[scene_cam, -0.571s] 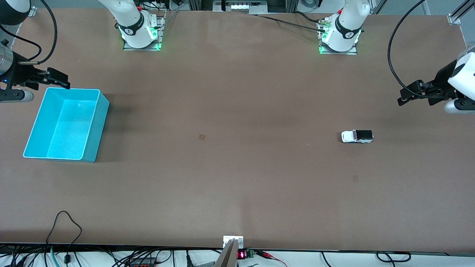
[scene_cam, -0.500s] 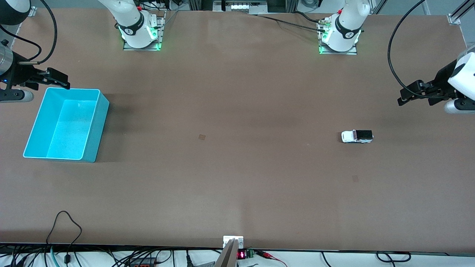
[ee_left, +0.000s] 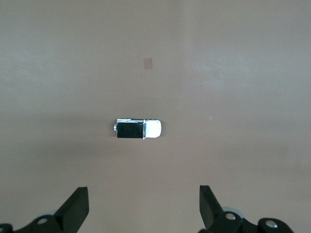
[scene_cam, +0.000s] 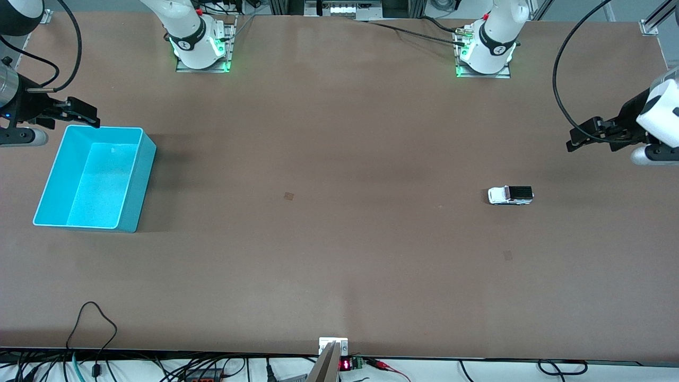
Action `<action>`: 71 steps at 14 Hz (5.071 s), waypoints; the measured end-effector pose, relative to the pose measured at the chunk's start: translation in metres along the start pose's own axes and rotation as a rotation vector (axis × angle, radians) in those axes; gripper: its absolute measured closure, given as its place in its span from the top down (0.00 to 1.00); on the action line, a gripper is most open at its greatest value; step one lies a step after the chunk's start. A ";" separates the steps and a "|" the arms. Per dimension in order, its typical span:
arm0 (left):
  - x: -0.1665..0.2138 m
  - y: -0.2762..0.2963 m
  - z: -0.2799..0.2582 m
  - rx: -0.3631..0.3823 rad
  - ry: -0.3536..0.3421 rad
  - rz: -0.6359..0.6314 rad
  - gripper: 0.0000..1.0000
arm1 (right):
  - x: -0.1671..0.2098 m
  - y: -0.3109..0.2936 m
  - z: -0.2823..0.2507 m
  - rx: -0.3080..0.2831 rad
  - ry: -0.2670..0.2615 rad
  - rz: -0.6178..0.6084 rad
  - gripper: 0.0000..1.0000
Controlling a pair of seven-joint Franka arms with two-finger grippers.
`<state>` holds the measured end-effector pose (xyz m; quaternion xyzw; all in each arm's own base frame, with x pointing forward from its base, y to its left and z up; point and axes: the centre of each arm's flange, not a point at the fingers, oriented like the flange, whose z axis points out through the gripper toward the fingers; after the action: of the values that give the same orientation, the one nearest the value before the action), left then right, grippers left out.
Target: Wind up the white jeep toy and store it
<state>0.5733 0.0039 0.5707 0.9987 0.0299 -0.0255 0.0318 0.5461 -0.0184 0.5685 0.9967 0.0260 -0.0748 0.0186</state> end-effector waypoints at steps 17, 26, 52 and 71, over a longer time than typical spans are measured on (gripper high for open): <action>0.031 -0.004 0.222 0.005 -0.065 0.290 1.00 | 0.001 -0.003 0.000 -0.001 0.005 -0.005 1.00; 0.017 -0.017 0.266 0.148 -0.067 1.053 1.00 | 0.003 -0.003 0.004 -0.001 0.002 -0.006 1.00; -0.007 -0.041 0.373 0.118 -0.071 1.583 1.00 | 0.003 -0.003 0.005 -0.001 0.000 -0.007 1.00; -0.007 -0.044 0.378 0.114 -0.072 1.674 0.52 | 0.003 -0.003 0.005 -0.001 0.001 -0.007 1.00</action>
<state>0.5453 0.0223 0.1915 0.6897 -0.7235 -0.0267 -0.0092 0.5480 -0.0150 0.5631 0.9966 0.0294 -0.0743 0.0190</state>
